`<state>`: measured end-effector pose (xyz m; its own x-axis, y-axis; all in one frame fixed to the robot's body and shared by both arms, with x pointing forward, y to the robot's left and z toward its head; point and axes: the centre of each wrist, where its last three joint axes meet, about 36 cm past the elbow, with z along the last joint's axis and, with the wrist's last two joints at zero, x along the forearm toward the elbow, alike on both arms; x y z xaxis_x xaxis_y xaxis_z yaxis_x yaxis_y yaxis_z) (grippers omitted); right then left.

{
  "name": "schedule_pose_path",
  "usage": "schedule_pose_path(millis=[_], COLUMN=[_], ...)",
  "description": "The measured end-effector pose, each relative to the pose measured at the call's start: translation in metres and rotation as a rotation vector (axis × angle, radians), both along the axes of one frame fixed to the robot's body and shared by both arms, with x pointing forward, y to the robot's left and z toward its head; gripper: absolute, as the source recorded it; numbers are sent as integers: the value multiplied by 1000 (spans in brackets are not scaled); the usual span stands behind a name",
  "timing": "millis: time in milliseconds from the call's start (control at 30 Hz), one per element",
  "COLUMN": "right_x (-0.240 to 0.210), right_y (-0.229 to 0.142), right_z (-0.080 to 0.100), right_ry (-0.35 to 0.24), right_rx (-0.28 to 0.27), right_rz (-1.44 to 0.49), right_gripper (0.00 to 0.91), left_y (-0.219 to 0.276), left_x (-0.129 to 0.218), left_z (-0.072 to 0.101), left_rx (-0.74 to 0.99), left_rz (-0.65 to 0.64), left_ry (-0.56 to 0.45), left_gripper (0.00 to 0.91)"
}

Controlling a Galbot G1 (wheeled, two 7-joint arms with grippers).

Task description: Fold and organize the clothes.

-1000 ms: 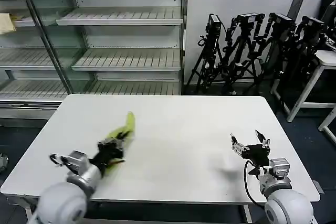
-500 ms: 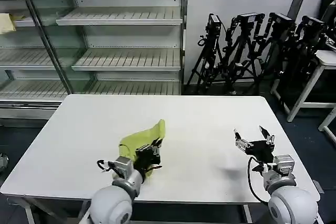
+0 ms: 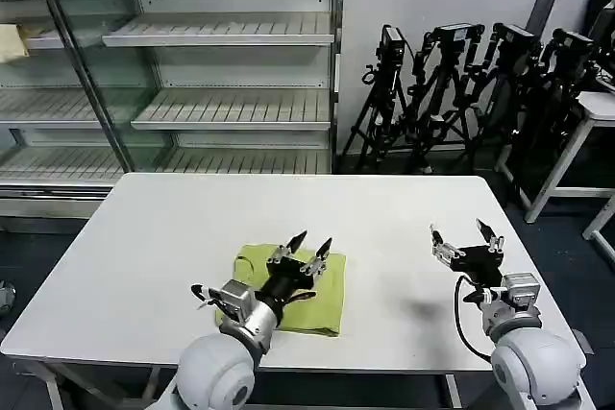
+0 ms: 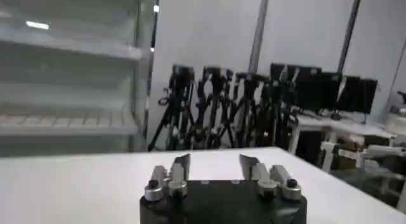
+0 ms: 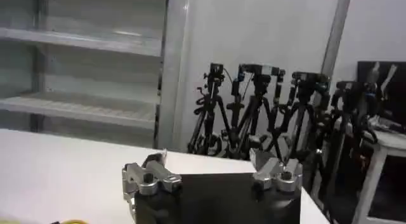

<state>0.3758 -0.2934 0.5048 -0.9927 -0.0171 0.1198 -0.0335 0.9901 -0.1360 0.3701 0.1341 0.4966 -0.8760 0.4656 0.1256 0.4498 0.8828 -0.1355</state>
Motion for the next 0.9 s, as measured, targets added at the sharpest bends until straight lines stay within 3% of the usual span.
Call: schedule_pose_path(millis=[167, 300, 567, 900], right_x=[8, 15, 29, 32], right_y=[8, 17, 42, 64], right_z=[-3, -7, -19, -27], right_ry=[-17, -29, -41, -39], right_rx=[0, 8, 24, 28], right_rz=[11, 27, 68, 108], right_gripper=[907, 907, 907, 907], left_y=[29, 73, 150, 198], left_x=[11, 26, 32, 29], left_z=[-3, -16, -32, -27], left_rx=[33, 115, 214, 278], left_rz=[34, 108, 227, 288], left_ry=[-99, -168, -200, -250], left_gripper=[907, 907, 907, 907])
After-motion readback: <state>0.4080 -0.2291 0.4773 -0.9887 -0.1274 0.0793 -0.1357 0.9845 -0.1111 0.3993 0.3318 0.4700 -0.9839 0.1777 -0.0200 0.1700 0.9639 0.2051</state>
